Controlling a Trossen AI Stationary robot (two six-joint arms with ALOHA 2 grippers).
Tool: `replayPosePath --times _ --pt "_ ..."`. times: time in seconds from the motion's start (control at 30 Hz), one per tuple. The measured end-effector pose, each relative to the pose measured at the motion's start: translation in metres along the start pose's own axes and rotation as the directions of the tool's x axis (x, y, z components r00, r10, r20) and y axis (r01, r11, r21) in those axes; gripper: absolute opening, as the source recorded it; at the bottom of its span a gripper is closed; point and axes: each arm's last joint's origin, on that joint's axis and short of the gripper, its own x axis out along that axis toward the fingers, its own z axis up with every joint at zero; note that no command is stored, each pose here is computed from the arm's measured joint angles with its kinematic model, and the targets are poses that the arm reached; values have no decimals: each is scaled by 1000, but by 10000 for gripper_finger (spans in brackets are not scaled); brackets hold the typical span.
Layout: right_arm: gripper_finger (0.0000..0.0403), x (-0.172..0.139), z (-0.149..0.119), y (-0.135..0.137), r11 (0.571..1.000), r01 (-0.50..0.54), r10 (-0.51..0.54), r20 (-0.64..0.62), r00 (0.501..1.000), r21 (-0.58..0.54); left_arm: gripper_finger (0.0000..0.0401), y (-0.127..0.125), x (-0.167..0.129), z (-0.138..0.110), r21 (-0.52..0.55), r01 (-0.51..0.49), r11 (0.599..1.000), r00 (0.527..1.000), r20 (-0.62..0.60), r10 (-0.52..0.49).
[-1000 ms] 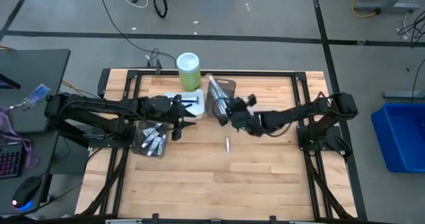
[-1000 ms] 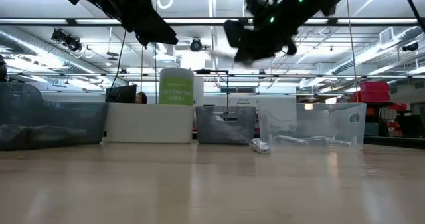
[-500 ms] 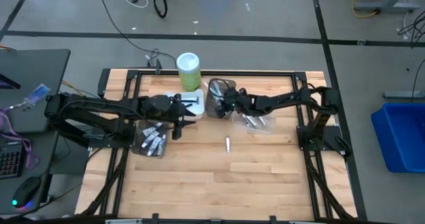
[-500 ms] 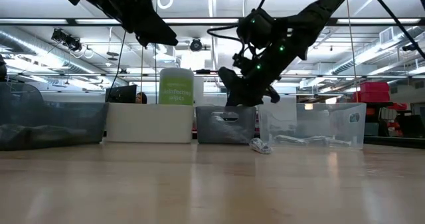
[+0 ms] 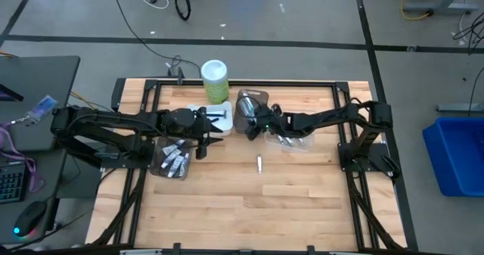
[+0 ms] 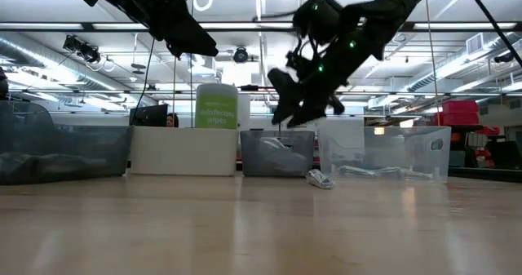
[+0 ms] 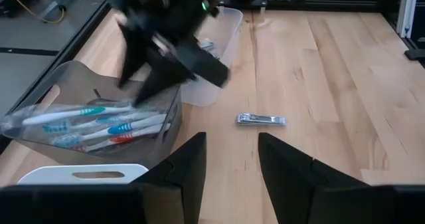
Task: Pick & Place Travel size toiletries
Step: Put the silver nail cutter into the transparent bin
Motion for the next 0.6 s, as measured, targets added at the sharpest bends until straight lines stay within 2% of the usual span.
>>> replayPosePath --times 0.13,0.2,0.3,0.4,0.5,0.6 --pt "206 -6 21 -2 989 100 -79 190 979 -106 146 0 0 0 0 0 1000 1000 1 0" --pt "202 -3 28 -8 989 88 -62 209 976 -115 146 0 0 0 0 0 1000 1000 2 0" --pt "193 3 28 -19 996 46 -34 146 989 -82 146 0 0 0 0 0 1000 1000 2 0" --pt "185 4 21 -22 996 -44 47 30 998 -79 146 0 0 0 0 0 1000 1000 2 0" --pt "178 -9 17 -5 975 -203 202 -18 979 -92 146 0 0 0 0 0 1000 1000 2 0" --pt "171 -30 11 17 955 -273 271 -30 962 -118 146 0 0 0 -5 0 1000 1000 3 0"
